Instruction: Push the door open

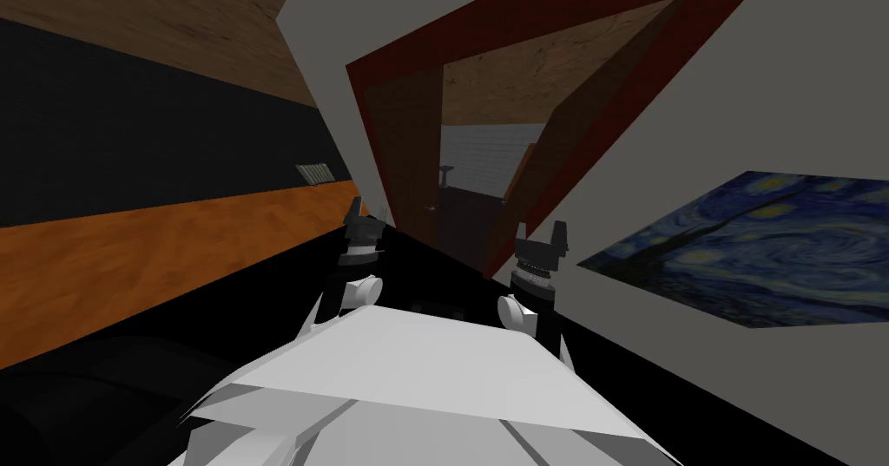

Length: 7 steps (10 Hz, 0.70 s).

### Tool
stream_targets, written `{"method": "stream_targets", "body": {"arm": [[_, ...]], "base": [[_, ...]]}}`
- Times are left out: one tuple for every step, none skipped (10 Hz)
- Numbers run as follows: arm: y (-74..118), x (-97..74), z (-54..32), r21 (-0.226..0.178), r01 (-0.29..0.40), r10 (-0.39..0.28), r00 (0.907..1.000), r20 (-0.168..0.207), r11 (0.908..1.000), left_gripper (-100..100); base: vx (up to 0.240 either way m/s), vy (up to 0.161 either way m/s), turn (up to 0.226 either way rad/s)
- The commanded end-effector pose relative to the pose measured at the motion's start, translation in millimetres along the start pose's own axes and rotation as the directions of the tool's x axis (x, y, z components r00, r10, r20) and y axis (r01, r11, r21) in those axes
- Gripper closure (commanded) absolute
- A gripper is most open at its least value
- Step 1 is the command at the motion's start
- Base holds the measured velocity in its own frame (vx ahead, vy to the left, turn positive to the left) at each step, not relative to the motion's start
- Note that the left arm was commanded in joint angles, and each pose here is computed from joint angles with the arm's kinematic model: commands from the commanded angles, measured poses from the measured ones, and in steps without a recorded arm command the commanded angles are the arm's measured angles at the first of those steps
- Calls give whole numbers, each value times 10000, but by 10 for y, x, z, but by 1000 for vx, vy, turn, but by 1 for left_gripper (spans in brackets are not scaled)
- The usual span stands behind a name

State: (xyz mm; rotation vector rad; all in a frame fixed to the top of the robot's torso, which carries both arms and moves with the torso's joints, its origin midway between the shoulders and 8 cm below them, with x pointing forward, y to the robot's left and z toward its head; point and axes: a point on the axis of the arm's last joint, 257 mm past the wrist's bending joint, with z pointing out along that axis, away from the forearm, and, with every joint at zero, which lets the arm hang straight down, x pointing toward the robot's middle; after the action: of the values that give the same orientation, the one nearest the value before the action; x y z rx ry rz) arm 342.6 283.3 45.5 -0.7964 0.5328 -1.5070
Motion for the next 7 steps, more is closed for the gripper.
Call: {"method": "stream_targets", "body": {"arm": [[138,2,-13,-176,30,-31,10000,-45,9998,-100],[203,3,-20,-260,44,-46,10000,-64,9997,-100],[268,4,-28,-344,57,-60,9999,-84,9994,-100],[338,5,-37,-435,70,-75,9999,-104,9990,-100],[431,7,-49,-555,88,-95,9999,-128,9984,-100],[523,9,-62,-674,102,-113,9998,-152,9977,-100],[614,11,-76,-794,115,-129,9998,-177,9968,-100]], "base": [[105,126,-33],[75,35,-76],[59,0,-24],[50,-1,-19],[61,19,-49],[69,25,-49],[67,37,-38]]}}
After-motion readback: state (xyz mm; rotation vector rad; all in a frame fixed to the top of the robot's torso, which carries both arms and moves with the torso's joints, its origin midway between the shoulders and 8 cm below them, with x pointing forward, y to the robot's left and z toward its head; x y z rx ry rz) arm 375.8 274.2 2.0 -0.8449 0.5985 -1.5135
